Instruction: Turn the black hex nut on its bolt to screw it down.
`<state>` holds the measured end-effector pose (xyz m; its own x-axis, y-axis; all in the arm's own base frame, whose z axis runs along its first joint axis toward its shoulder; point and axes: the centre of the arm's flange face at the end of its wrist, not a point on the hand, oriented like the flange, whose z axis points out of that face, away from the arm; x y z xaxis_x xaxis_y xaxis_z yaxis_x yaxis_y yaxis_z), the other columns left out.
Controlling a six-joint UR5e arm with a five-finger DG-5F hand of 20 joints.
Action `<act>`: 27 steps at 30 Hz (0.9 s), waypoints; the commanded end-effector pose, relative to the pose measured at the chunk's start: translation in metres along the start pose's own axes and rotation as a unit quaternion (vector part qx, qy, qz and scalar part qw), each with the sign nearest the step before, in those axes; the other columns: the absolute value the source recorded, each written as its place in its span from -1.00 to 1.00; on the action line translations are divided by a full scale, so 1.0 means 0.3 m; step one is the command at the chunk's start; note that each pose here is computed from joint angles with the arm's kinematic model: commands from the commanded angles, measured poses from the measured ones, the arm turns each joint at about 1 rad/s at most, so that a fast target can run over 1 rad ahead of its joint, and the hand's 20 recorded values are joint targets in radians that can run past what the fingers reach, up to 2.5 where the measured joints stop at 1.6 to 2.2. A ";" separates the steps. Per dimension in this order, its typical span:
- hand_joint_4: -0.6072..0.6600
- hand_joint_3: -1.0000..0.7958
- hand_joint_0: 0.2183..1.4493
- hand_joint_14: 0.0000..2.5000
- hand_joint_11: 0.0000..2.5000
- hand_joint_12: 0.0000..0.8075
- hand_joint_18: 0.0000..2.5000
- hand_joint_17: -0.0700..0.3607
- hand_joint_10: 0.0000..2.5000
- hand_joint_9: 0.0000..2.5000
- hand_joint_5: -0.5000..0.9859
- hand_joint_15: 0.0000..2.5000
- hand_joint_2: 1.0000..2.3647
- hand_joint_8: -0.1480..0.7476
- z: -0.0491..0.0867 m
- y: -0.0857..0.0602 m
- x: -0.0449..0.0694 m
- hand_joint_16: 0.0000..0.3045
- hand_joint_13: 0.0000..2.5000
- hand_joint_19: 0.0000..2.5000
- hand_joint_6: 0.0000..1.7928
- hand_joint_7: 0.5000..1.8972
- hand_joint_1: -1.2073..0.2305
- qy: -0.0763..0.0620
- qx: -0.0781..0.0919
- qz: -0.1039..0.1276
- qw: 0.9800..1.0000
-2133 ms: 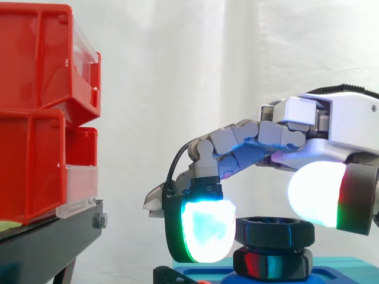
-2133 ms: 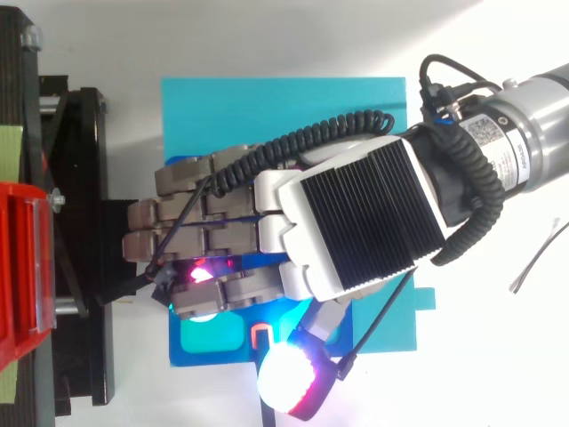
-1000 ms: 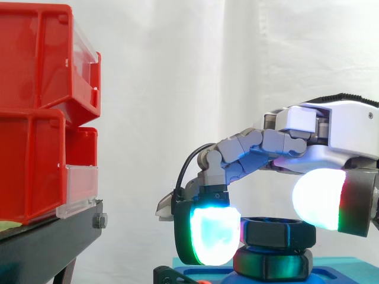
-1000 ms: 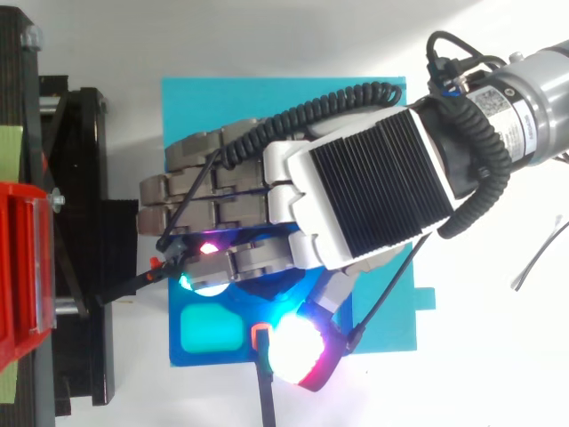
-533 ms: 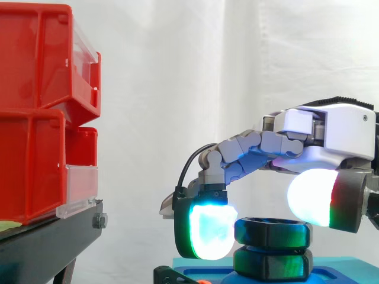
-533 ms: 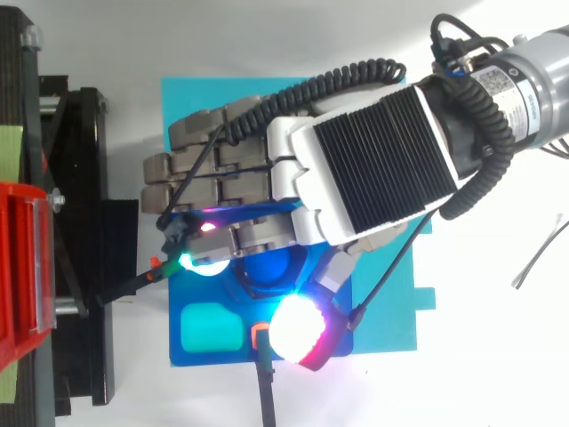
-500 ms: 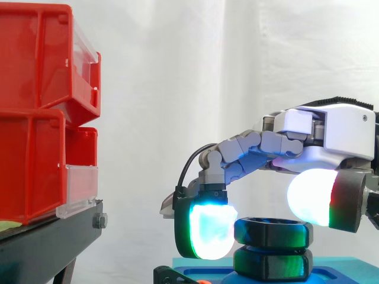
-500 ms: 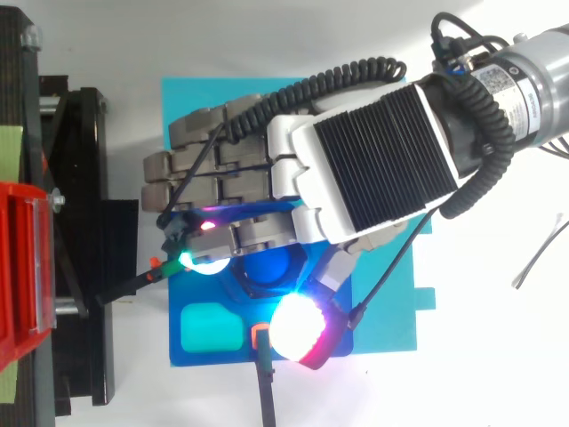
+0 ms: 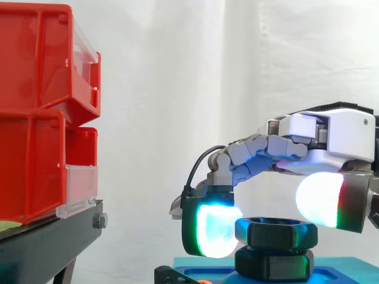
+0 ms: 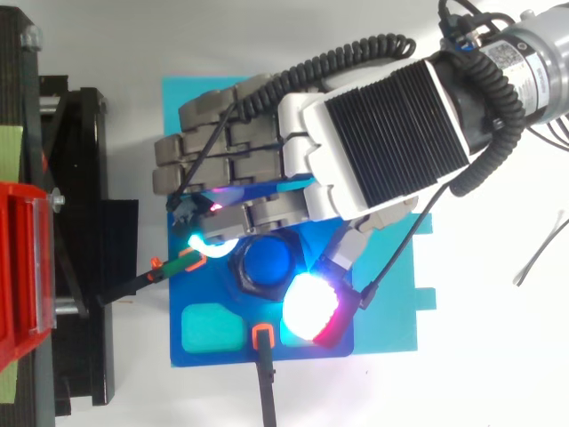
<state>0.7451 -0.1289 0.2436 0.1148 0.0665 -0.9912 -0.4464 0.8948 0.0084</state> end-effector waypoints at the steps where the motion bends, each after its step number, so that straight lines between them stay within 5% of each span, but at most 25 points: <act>1: 0.33 -0.44 -0.55 -0.99 -0.86 -0.07 -0.51 -0.10 -1.00 -0.50 -0.47 -0.83 -1.00 0.03 -0.015 -0.018 -0.006 -0.64 -0.51 -0.75 -0.28 -0.12 0.34 0.000 0.000 -0.001 1.000; 9: 0.34 -0.44 -0.55 -0.99 -0.86 -0.07 -0.51 -0.11 -1.00 -0.50 -0.47 -0.83 -1.00 0.03 -0.028 -0.050 -0.029 -0.64 -0.51 -0.75 -0.28 -0.11 0.34 -0.005 -0.003 -0.005 1.000; 13: 0.34 -0.44 -0.55 -0.99 -0.86 -0.08 -0.51 -0.11 -1.00 -0.50 -0.47 -0.83 -1.00 0.03 -0.012 -0.071 -0.083 -0.64 -0.51 -0.75 -0.28 -0.11 0.34 -0.018 -0.012 -0.014 1.000; 18: 0.34 -0.44 -0.55 -0.99 -0.86 -0.08 -0.51 -0.11 -1.00 -0.50 -0.46 -0.83 -1.00 0.03 0.006 -0.078 -0.130 -0.64 -0.51 -0.74 -0.31 -0.08 0.34 -0.017 -0.018 -0.014 1.000; 27: 0.35 -0.44 -0.55 -0.99 -0.87 -0.08 -0.52 -0.11 -1.00 -0.50 -0.46 -0.82 -1.00 0.02 0.054 -0.031 -0.129 -0.64 -0.51 -0.74 -0.33 -0.03 0.34 -0.024 -0.022 -0.010 0.999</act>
<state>0.7565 -0.1397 0.2836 0.1613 0.0674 -0.9846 -0.4840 0.8748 -0.0194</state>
